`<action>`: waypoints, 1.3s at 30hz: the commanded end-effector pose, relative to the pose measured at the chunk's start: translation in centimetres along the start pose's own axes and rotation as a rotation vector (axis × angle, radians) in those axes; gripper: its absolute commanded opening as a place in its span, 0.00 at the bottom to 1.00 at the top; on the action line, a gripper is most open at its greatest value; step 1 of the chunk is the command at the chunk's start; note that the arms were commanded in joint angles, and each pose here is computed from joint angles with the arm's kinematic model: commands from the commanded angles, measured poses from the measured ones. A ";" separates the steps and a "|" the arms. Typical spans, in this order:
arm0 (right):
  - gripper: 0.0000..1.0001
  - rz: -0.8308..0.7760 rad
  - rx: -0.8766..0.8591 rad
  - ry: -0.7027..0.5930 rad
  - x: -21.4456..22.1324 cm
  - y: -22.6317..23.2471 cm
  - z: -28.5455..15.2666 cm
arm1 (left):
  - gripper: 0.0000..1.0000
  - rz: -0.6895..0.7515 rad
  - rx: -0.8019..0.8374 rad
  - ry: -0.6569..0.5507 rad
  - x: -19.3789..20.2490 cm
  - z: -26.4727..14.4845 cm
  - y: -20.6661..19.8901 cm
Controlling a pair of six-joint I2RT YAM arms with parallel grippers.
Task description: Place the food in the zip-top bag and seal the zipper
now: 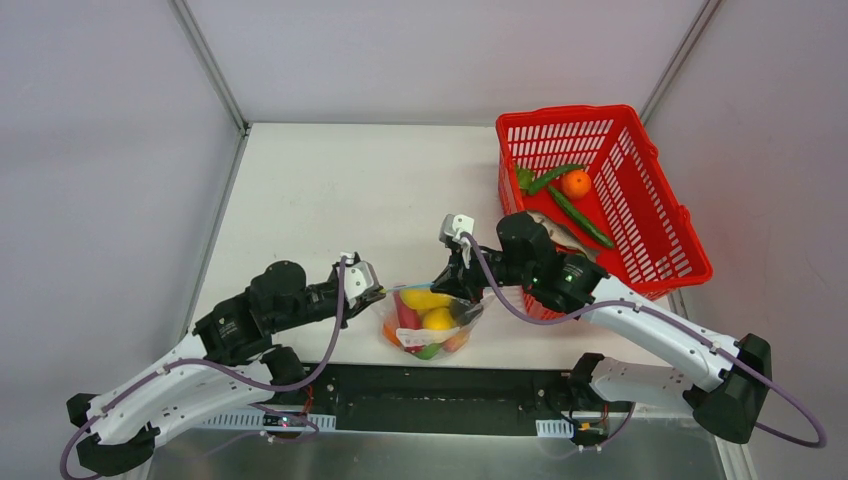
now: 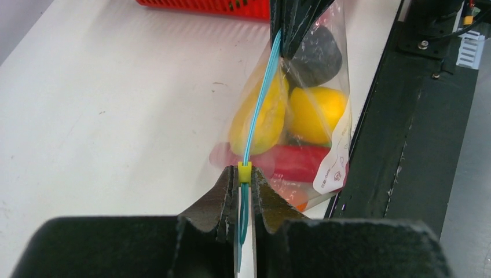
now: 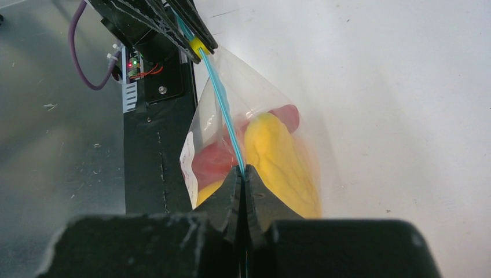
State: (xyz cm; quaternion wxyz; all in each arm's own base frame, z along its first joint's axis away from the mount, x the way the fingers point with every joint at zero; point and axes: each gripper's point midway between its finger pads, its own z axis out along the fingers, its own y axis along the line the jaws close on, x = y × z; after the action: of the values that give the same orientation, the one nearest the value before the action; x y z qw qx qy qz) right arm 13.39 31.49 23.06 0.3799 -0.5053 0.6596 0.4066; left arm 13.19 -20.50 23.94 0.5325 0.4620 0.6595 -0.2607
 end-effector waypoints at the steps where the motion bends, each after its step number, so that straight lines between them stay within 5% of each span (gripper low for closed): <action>1: 0.00 -0.008 0.076 -0.047 -1.1 -1.1 -0.9 | 0.00 0.004 -0.074 0.081 1.7 -1.1 1.2; 11: 0.00 -0.006 0.082 -0.043 -0.9 -1.1 -0.9 | 0.00 0.037 -0.119 0.167 3.5 -2.7 2.0; 21: 0.00 -0.002 0.058 -0.047 -1.0 -0.8 -0.7 | 0.00 0.032 -0.173 0.130 2.9 -3.2 2.8; 32: 0.00 -0.017 0.074 -0.091 -2.6 -1.1 -0.8 | 0.97 -0.082 -0.321 0.016 -0.2 -3.8 5.0; 39: 0.00 -0.040 0.248 -0.124 -6.9 -5.8 -0.9 | 0.99 -0.182 -0.457 -0.076 -1.8 -5.8 6.9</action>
State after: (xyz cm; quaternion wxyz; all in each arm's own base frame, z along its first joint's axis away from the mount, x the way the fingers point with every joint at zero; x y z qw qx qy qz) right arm 15.85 31.19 23.16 0.4025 -0.4751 0.6891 0.3707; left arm 15.47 -14.63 24.70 0.5740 0.3493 0.7219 -0.1651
